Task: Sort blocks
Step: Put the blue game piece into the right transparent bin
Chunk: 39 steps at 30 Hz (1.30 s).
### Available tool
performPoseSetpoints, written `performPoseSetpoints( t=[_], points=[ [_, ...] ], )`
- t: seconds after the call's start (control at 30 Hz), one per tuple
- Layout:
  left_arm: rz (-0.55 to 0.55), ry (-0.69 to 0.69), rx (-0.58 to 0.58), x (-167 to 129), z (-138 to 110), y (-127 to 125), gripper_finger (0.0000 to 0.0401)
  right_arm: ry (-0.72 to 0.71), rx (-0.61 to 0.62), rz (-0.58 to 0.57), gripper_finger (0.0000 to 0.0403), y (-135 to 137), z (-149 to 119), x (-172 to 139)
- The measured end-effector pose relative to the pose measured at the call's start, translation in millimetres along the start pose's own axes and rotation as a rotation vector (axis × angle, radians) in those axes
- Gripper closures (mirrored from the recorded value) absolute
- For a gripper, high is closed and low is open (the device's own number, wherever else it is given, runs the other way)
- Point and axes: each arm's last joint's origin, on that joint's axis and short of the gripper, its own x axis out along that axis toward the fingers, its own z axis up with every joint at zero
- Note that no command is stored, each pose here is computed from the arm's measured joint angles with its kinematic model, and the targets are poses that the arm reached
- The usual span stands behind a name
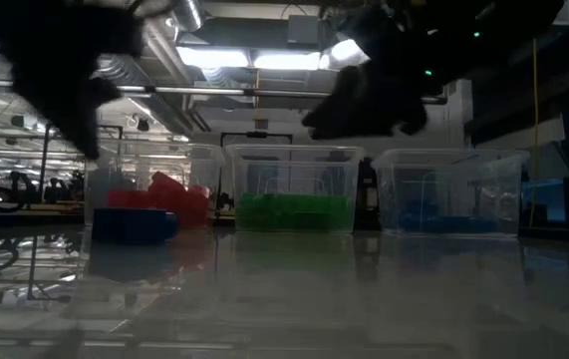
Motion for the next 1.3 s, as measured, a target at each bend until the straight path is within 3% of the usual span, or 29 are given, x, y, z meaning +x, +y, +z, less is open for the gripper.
performPoseSetpoints(
  t=[0.17, 0.47, 0.63, 0.93, 1.17, 1.3],
  points=[
    [0.034, -0.002, -0.056, 30.7, -32.6, -2.0, 0.0399, -0.139, 0.094, 0.028, 0.0077, 10.3, -3.9, 29.2],
    [0.099, -0.107, -0.071, 59.1, -60.0, 6.8, 0.0398, -0.095, 0.236, 0.161, 0.0077, 36.1, -14.7, 97.6],
    [0.107, -0.221, -0.049, 67.2, -64.1, 7.9, 0.0398, -0.098, 0.232, 0.198, 0.0077, 49.8, -10.4, 123.0],
    [-0.099, -0.349, -0.106, 69.7, -64.7, -2.8, 0.0397, -0.048, 0.293, 0.168, 0.0077, 61.7, -4.3, 144.2],
    [-0.111, -0.386, -0.094, 68.2, -62.5, -4.8, 0.0397, -0.035, 0.258, 0.046, 0.0077, 64.3, -0.3, 147.1],
    [-0.103, -0.384, -0.097, 68.7, -62.2, -3.5, 0.0397, -0.052, 0.235, 0.040, 0.0077, 59.0, -0.5, 148.3]
  ],
)
